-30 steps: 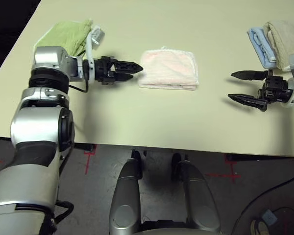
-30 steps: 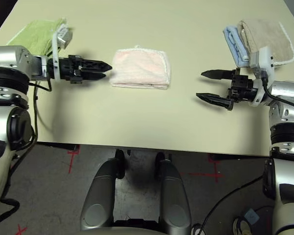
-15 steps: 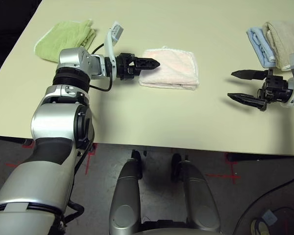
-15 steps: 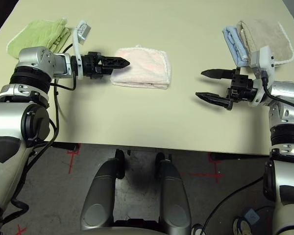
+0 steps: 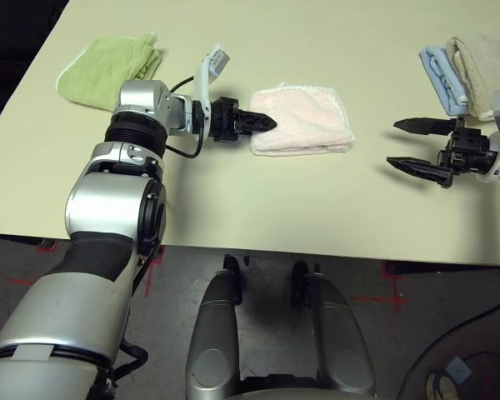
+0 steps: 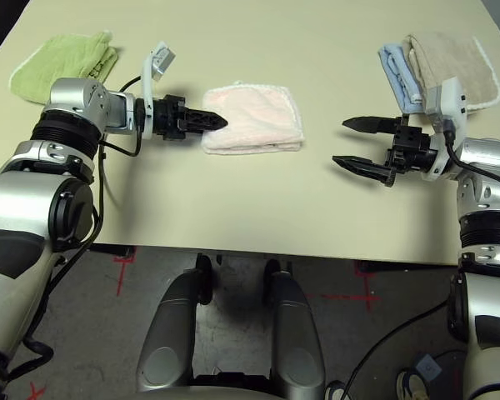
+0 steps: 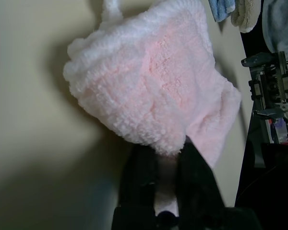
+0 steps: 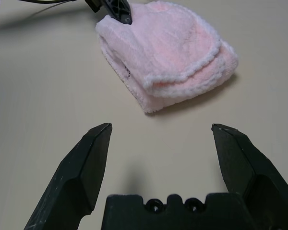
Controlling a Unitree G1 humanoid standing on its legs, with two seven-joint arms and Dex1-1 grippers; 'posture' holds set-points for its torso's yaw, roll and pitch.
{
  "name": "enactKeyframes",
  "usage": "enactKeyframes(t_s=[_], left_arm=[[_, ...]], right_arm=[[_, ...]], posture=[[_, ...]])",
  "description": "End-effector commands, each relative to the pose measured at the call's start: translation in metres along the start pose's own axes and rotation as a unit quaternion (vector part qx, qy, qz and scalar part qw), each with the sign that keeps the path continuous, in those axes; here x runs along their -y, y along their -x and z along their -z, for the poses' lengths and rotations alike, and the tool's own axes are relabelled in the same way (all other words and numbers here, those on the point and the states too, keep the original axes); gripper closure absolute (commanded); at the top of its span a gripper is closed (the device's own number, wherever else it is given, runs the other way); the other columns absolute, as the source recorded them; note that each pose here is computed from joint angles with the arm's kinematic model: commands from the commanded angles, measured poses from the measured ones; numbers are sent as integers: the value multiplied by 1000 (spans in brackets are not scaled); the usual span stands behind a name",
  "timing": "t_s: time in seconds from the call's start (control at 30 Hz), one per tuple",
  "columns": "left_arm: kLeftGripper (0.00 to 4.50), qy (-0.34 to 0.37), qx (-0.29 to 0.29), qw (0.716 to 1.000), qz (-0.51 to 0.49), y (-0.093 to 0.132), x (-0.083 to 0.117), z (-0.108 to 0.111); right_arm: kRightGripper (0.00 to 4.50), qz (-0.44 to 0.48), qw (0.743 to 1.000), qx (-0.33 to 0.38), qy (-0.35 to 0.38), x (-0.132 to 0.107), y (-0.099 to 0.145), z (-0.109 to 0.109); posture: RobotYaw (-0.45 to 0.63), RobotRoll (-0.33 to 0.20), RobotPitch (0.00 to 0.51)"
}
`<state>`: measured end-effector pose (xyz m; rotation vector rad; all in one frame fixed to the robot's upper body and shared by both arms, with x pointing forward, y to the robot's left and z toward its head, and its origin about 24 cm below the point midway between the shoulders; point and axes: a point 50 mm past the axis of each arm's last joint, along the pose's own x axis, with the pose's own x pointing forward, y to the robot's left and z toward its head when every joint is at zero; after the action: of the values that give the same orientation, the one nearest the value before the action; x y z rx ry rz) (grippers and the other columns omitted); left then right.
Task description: Fold the towel and set it aside.
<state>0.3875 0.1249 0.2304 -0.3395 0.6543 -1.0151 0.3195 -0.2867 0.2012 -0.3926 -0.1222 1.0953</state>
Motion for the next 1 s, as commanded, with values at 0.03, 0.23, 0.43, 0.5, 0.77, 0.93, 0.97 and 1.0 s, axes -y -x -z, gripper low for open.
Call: enactKeyframes(t_s=[0.03,0.23,0.43,0.5,0.77,0.93,0.97,1.0], left_arm=[[4485,11,-15,1000,1,-4,-2,6],[4485,3,7,1000,4,-3,0,1],[4485,0,56,998,23,14,7,-14],[4485,-3,71,997,26,21,10,-19],[4485,-30,154,988,10,58,17,-43],[4485,-51,209,977,-14,79,20,-59],[4485,-56,218,974,-19,82,20,-61],[4485,-60,227,972,-23,85,20,-63]], right_arm=[[0,4,1000,-1,-5,-1,3,4],[0,10,1000,0,-3,0,3,3],[0,26,999,32,-15,1,-5,1],[0,26,999,34,-16,1,-7,1],[0,23,999,37,-17,2,-15,2],[0,20,999,40,-16,4,-19,1],[0,20,999,41,-16,4,-20,1],[0,20,999,42,-15,4,-20,0]], posture=[[-24,0,337],[-24,0,334],[-19,0,335],[-11,0,335],[20,0,329],[29,0,325],[32,0,325],[33,0,324]])
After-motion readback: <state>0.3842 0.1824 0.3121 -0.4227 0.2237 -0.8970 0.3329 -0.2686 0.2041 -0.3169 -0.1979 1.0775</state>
